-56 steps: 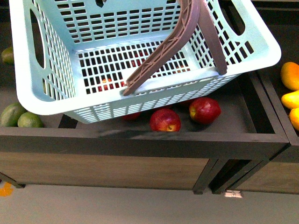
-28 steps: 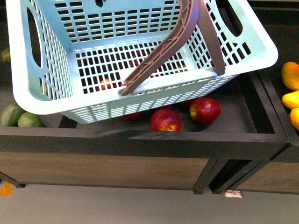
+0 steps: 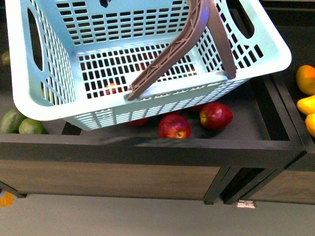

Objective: Pick mango and avocado into basket

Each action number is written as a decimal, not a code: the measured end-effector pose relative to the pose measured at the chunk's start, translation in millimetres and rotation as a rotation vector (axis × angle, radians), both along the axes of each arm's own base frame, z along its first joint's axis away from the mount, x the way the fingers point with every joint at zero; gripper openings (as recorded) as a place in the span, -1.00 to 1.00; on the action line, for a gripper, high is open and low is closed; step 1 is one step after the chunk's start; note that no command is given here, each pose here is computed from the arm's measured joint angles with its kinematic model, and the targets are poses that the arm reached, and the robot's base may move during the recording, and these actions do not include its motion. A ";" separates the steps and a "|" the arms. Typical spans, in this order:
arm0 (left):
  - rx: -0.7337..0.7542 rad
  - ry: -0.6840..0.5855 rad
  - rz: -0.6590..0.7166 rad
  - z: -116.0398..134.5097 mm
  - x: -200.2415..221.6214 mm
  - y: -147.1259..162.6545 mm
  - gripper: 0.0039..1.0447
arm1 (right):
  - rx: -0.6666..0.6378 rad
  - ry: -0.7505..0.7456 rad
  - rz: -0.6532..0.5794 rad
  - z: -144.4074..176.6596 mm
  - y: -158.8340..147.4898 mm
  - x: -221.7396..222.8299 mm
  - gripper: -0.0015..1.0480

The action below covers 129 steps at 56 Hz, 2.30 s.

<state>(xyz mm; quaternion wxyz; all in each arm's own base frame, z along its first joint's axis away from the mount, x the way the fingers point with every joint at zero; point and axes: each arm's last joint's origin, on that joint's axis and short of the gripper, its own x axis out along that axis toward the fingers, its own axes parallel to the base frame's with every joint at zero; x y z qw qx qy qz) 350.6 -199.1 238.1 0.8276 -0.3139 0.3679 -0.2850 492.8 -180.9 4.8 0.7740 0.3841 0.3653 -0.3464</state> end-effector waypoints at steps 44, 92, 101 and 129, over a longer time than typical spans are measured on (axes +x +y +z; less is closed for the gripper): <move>0.000 0.000 0.000 0.0 0.1 0.1 -0.91 | -0.020 0.055 0.017 -28.3 6.5 35.8 0.74; 0.000 0.000 0.000 0.0 0.1 0.1 -0.91 | -0.166 -0.382 0.293 117.8 29.2 -75.8 0.18; 0.000 0.000 0.001 0.0 0.1 0.1 -0.91 | -0.220 -0.517 0.431 176.8 56.8 -132.7 0.18; 0.001 0.000 0.001 0.0 0.1 0.1 -0.91 | -0.270 -0.791 0.867 256.7 221.0 -179.9 0.18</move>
